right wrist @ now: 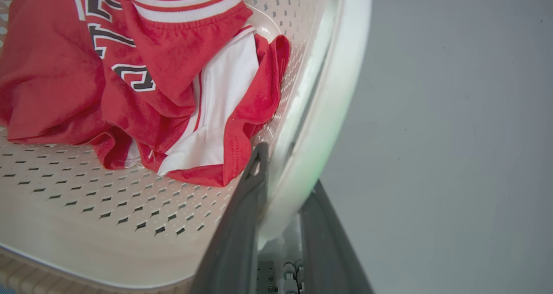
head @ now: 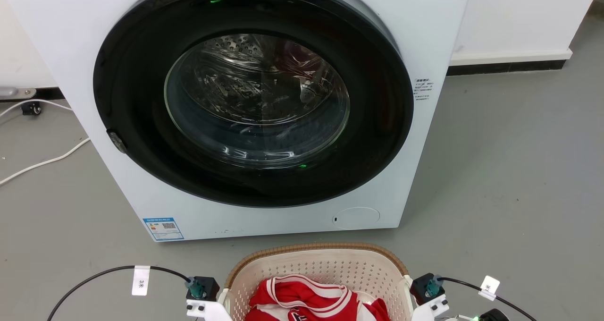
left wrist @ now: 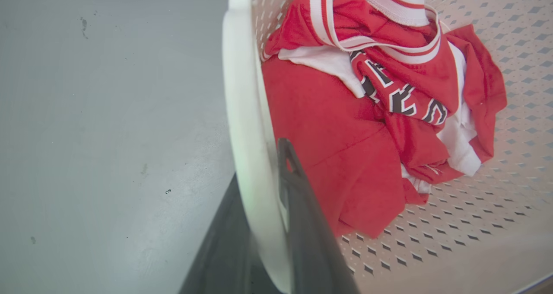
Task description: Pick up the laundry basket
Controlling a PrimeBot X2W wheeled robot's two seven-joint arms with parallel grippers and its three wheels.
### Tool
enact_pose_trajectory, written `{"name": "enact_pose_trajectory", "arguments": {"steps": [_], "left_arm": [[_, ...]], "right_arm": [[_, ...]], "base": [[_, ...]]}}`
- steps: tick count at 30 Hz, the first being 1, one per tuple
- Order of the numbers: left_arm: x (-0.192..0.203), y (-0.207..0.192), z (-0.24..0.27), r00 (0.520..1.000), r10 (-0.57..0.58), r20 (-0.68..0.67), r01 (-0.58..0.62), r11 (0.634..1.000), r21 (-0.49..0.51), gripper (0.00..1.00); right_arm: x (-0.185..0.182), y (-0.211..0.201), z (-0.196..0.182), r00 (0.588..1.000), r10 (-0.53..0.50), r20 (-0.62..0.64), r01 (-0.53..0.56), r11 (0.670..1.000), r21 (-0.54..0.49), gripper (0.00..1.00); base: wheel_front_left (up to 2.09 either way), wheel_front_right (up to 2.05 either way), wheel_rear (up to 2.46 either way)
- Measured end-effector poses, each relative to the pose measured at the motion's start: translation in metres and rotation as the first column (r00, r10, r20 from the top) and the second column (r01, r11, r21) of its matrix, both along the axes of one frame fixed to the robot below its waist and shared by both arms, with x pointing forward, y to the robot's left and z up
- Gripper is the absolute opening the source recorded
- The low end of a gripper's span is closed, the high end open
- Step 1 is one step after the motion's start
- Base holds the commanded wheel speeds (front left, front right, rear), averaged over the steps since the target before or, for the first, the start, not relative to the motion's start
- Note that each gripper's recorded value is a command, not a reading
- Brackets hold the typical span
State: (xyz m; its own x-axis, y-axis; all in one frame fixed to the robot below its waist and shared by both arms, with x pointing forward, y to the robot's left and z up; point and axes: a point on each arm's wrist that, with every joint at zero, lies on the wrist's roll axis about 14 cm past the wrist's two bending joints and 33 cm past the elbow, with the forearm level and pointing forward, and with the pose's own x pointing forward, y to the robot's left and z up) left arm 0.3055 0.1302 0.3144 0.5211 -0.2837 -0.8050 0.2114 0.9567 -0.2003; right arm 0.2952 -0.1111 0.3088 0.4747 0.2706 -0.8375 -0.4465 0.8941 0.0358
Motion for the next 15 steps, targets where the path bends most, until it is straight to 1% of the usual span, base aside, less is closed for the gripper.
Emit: {"name": "enact_pose_trajectory", "arguments": {"steps": [15], "left_arm": [[-0.0019, -0.0005, -0.0011, 1.0, 0.001, -0.005, -0.001, 1.0, -0.003, 0.0]], "right_arm": [[-0.0012, -0.0005, -0.0009, 1.0, 0.001, -0.004, -0.001, 1.0, -0.001, 0.0]], "base": [[0.0, 0.0, 0.0]]}}
